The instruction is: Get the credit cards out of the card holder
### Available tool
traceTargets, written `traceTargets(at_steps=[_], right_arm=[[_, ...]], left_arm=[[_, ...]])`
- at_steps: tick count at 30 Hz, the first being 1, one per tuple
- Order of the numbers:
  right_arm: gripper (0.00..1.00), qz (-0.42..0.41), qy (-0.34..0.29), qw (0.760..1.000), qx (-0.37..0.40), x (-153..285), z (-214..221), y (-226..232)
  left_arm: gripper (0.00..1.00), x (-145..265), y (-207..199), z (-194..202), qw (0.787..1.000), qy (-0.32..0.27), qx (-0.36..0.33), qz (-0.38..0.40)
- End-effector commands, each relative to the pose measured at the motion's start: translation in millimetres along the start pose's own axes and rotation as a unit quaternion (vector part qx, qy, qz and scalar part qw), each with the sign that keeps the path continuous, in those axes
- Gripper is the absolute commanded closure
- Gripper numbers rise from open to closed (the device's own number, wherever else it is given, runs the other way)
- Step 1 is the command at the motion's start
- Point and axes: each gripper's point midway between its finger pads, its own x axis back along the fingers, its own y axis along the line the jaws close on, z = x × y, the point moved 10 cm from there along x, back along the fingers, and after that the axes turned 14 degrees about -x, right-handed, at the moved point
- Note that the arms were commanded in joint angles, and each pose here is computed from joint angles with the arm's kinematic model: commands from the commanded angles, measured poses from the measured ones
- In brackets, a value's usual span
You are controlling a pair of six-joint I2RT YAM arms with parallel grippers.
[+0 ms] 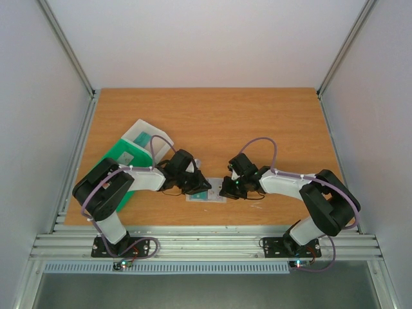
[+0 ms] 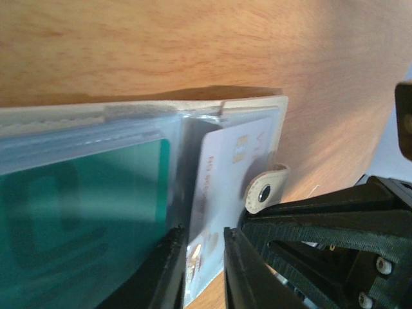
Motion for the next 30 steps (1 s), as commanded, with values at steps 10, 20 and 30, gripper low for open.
traceTargets(at_steps=[10,20,30], right_arm=[[0.95,0.021,0.005,1.000,0.003,-8,0,-4],[0.98,0.024,-0.005,1.000,0.008,-4,0,-4],[0.98,0.009,-0.002,1.000,0.007,-4,0,0]], left_arm=[[1.00,6,-11,-1,1.000,-0.012,-0.018,0.015],[1.00,9,-12,-1,1.000,-0.007,-0.027,-0.007],[0.92,12,-9,0,0.999,-0.014,-0.022,-0.028]])
